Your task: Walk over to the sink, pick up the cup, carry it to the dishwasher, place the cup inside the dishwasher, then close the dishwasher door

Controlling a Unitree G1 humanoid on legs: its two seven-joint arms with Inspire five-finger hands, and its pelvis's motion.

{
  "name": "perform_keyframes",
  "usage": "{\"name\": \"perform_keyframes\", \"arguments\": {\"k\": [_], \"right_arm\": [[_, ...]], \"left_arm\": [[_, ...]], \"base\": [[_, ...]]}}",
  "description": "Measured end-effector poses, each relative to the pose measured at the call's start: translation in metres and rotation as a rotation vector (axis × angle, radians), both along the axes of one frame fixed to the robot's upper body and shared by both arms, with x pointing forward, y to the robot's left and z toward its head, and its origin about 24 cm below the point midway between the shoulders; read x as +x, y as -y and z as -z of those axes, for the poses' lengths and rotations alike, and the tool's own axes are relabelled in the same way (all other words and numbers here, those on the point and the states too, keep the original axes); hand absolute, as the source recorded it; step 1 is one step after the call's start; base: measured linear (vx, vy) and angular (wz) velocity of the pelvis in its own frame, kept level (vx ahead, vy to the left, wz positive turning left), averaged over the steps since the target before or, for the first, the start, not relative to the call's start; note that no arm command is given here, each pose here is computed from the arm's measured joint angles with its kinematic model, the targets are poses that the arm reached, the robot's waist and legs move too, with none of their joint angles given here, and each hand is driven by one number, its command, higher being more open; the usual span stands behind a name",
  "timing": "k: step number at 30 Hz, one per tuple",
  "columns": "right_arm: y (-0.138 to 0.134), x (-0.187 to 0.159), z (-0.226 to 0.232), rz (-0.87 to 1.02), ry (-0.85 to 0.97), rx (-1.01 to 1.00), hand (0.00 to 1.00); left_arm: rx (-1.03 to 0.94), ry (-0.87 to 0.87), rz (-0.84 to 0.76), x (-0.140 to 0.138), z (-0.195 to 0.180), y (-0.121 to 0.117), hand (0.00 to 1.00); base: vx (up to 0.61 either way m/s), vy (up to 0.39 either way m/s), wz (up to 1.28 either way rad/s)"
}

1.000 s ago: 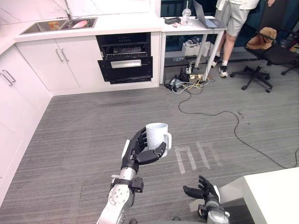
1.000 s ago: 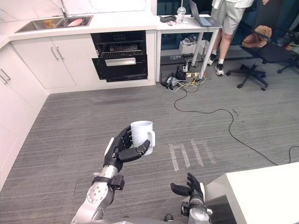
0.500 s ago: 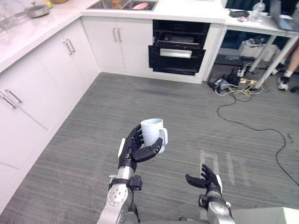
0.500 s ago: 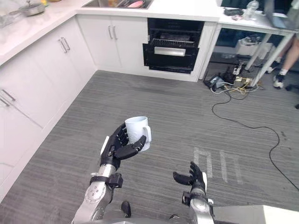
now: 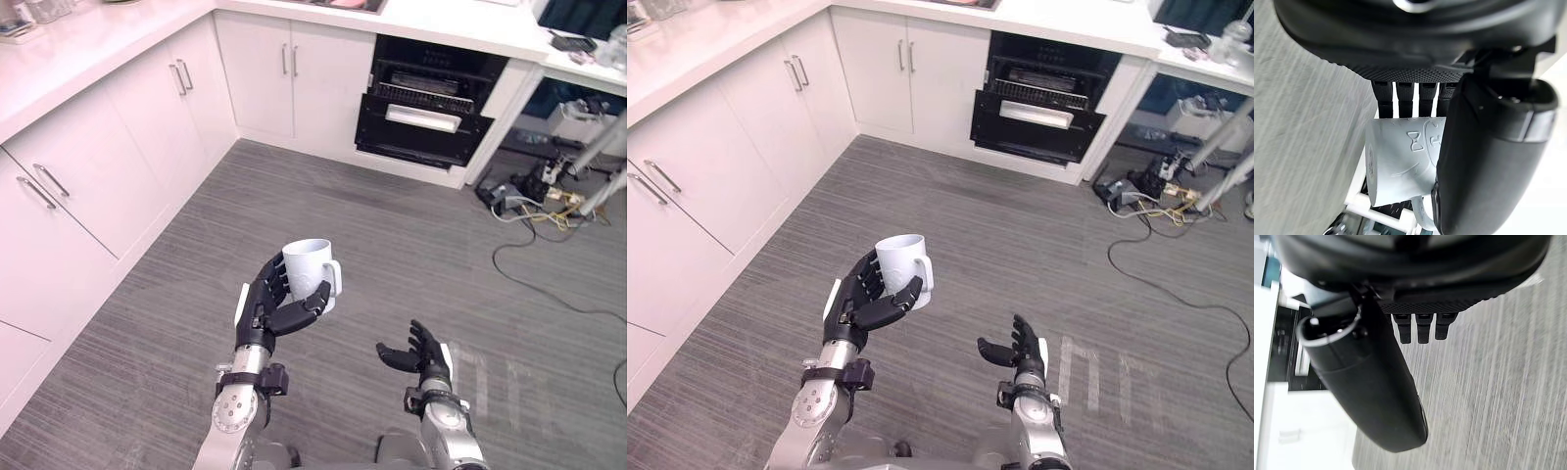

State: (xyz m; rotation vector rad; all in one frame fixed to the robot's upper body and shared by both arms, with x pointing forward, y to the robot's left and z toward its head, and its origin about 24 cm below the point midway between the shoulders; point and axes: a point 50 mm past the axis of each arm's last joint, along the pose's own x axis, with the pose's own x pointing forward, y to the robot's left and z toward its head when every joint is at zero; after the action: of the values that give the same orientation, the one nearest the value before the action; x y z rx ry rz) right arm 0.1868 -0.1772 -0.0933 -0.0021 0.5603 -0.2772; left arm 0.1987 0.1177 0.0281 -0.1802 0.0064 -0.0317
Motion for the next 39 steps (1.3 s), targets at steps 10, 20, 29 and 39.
{"name": "perform_keyframes", "arguments": {"k": [10,20,29,39], "right_arm": [[0.002,-0.004,-0.031,-0.050,0.146,-0.031,0.90],[-0.002,0.005,-0.021,-0.011,0.112,-0.013,0.90],[-0.011,0.002,-0.016,-0.027,0.089,0.024,0.90],[-0.014,0.010,-0.022,-0.099,0.116,-0.017,0.90]], "left_arm": [[-0.057,-0.002,0.049,0.000,0.000,0.020,0.30],[-0.054,0.002,0.039,-0.002,0.001,0.014,0.30],[0.004,-0.017,0.011,-0.004,0.004,0.000,0.30],[-0.051,0.021,0.054,0.002,-0.004,0.020,0.30]], "base": [[0.53,-0.060,0.48],[0.38,0.196,-0.28],[0.34,0.160,-0.28],[0.45,-0.081,-0.03]]}}
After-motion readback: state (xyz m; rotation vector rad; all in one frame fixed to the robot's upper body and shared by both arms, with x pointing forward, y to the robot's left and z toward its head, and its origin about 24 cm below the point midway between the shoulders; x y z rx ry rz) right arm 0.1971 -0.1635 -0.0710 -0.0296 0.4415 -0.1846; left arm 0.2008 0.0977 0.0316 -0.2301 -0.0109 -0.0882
